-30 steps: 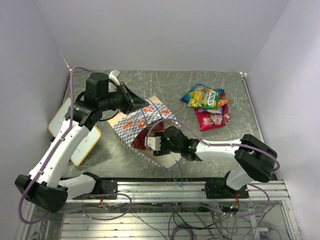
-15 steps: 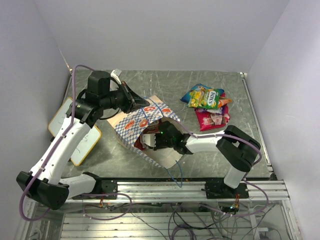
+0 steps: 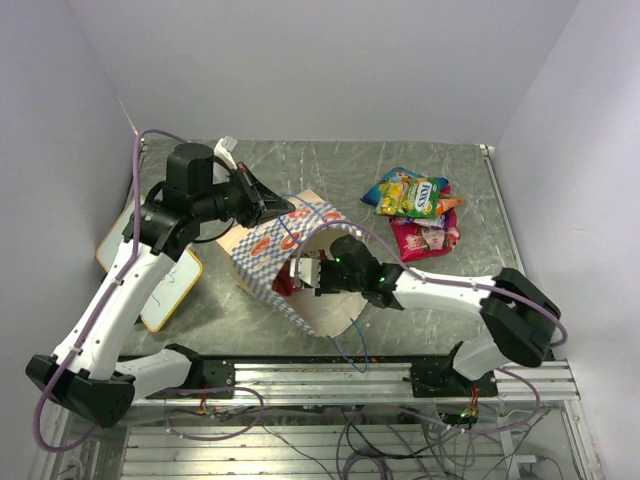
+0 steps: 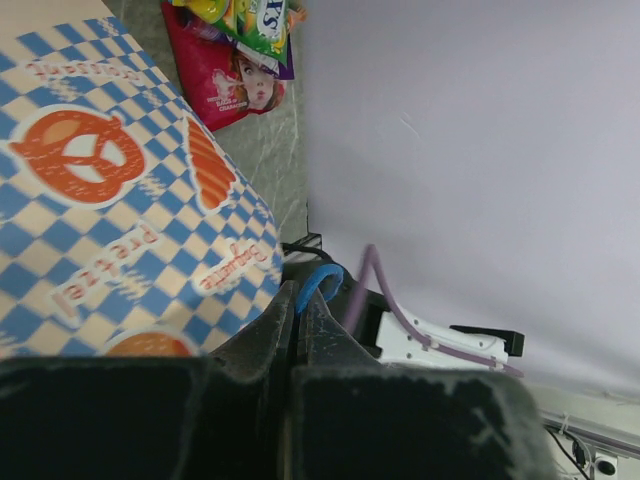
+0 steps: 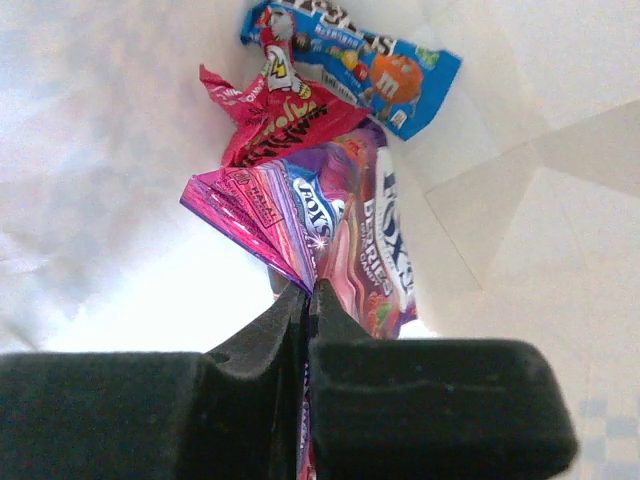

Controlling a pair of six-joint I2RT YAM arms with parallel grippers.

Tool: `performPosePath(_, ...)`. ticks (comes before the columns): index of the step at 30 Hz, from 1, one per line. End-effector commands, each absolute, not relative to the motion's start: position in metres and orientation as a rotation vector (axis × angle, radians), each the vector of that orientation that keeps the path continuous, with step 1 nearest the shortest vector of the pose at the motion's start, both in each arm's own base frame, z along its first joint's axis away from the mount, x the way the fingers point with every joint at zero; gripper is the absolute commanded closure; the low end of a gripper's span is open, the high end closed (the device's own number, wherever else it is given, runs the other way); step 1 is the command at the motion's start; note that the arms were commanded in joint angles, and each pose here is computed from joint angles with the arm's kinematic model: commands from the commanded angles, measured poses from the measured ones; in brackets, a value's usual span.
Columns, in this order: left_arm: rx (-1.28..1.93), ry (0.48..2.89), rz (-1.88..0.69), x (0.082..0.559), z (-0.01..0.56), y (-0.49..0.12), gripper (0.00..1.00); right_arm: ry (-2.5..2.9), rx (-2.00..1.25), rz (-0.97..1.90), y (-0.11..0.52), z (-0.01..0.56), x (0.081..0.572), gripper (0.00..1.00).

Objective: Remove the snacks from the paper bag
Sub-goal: Take out the snack from the paper bag.

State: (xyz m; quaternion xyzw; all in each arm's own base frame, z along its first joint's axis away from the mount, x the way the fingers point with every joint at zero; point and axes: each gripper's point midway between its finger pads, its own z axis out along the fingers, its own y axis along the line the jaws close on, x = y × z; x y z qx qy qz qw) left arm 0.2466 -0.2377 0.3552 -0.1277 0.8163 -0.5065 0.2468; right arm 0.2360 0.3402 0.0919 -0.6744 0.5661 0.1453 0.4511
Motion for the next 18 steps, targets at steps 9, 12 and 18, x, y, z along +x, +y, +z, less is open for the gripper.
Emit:
performPosePath(9, -0.269, 2.166, -1.41, 0.26, 0.377, -0.247, 0.93, 1.532, -1.356, 0.494, 0.3, 0.165, 0.204, 1.0)
performPosePath(12, -0.271, 2.148, -1.441, 0.259, 0.378, -0.249, 0.93, 1.582, -1.292, 0.456, 0.292, 0.165, 0.21, 1.0)
performPosePath(18, -0.264, 2.152, -1.428, 0.257, 0.379, -0.247, 0.93, 1.574, -1.26, 0.469, 0.303, 0.169, 0.217, 1.0)
